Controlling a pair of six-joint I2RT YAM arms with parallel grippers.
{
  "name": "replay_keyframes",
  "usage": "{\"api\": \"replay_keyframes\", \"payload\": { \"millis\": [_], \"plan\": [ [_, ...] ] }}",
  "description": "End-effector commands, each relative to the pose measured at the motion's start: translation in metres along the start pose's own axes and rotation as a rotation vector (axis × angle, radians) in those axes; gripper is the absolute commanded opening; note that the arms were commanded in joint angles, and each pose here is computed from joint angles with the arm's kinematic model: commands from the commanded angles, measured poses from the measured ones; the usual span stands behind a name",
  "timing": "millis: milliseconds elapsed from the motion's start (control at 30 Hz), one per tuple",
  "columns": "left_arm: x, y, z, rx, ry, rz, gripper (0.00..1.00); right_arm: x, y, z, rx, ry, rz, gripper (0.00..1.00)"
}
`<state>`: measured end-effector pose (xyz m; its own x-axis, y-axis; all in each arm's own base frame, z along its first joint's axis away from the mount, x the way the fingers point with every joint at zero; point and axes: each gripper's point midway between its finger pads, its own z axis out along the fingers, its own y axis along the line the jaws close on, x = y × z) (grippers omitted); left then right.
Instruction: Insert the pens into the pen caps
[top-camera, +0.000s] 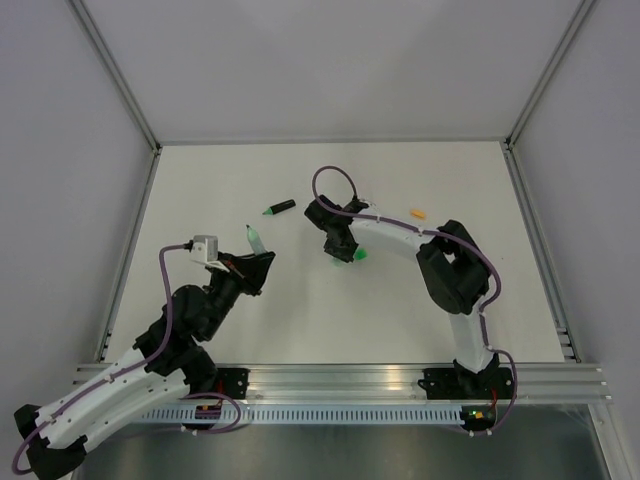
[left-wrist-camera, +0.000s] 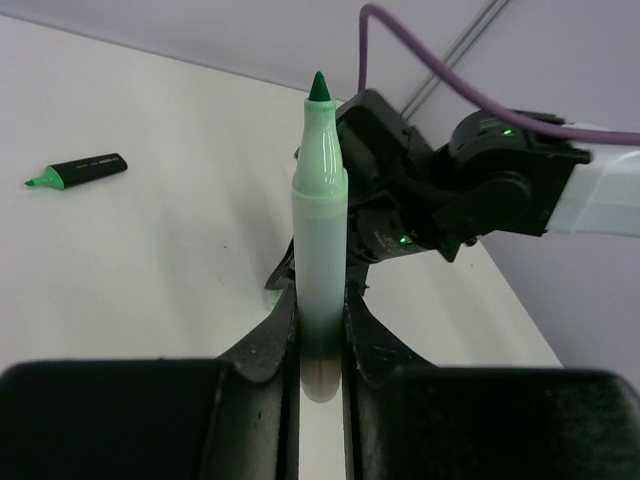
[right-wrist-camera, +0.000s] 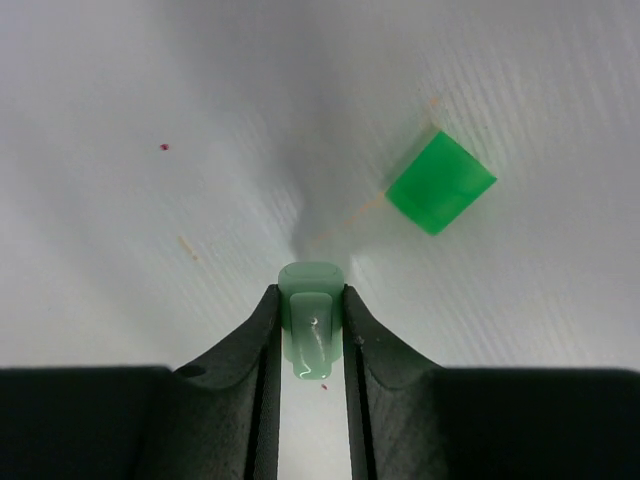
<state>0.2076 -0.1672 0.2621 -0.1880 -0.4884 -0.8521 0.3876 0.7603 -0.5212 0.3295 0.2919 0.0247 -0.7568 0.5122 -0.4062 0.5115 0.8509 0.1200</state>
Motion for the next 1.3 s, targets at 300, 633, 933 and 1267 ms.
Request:
{"api": "replay_keyframes", "payload": {
  "millis": [300,633,933,1267],
  "plan": [
    [0.028,-0.060,0.014,0.284,0.141,0.053,0.02,-0.086,0.029,-0.214,-0.726,-0.418,-0.301,0.00],
    [0.047,-0.087,0.014,0.433,0.230,0.099,0.02,-0.061,0.050,-0.305,-0.985,-0.554,-0.459,0.00],
    [0.054,-0.092,0.016,0.461,0.270,0.108,0.02,-0.056,0.054,-0.326,-1.065,-0.601,-0.493,0.00],
    [0.057,-0.090,0.019,0.447,0.277,0.115,0.02,-0.042,0.047,-0.327,-1.076,-0.576,-0.510,0.00]
  ]
}}
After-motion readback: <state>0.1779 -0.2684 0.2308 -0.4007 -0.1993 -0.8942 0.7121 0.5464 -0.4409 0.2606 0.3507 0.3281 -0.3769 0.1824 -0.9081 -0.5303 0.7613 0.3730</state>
